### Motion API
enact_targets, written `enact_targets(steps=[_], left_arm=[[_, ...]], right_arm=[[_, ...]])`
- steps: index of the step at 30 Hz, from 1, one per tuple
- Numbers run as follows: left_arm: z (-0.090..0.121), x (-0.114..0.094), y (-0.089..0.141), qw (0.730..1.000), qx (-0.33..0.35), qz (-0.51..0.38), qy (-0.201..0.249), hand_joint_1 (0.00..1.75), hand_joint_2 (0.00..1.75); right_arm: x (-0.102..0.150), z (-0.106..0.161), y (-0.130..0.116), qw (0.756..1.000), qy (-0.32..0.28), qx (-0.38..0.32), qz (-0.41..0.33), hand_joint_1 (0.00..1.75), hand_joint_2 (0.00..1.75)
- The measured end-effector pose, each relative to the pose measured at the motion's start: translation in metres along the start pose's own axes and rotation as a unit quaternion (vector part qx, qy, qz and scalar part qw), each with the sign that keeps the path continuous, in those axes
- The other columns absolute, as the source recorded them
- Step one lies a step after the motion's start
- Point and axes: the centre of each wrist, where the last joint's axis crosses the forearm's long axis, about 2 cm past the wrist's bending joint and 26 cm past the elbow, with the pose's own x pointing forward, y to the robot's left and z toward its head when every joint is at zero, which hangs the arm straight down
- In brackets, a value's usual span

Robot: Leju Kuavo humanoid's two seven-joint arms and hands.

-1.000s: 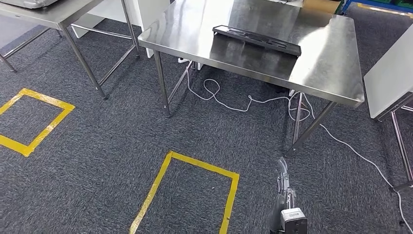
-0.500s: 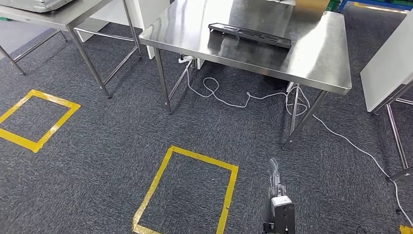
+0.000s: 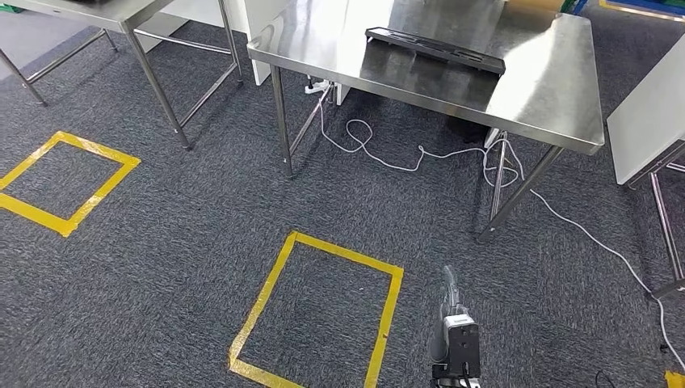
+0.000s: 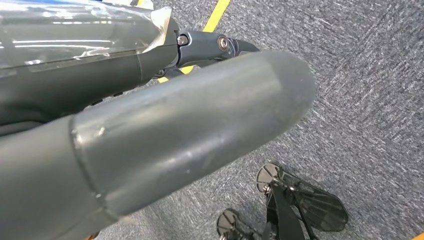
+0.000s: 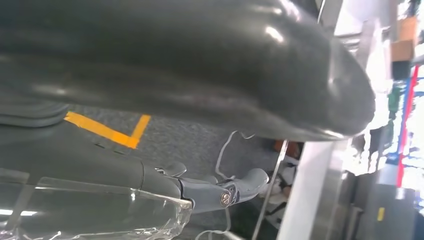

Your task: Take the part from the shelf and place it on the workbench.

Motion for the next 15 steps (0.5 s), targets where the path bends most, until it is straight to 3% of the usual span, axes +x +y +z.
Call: enact_targets(steps=[10, 15], left_arm=[[0.000, -0.003, 0.003, 1.000, 0.011, 0.004, 0.010, 0.00, 0.00], [-0.001, -0.004, 0.005, 0.999, 0.021, 0.009, 0.024, 0.00, 0.00]], right_arm=[[-0.006, -0.002, -0.002, 1.000, 0.018, -0.011, -0.012, 0.00, 0.00], [-0.012, 0.001, -0.001, 0.997, 0.048, -0.016, -0.064, 0.00, 0.00]])
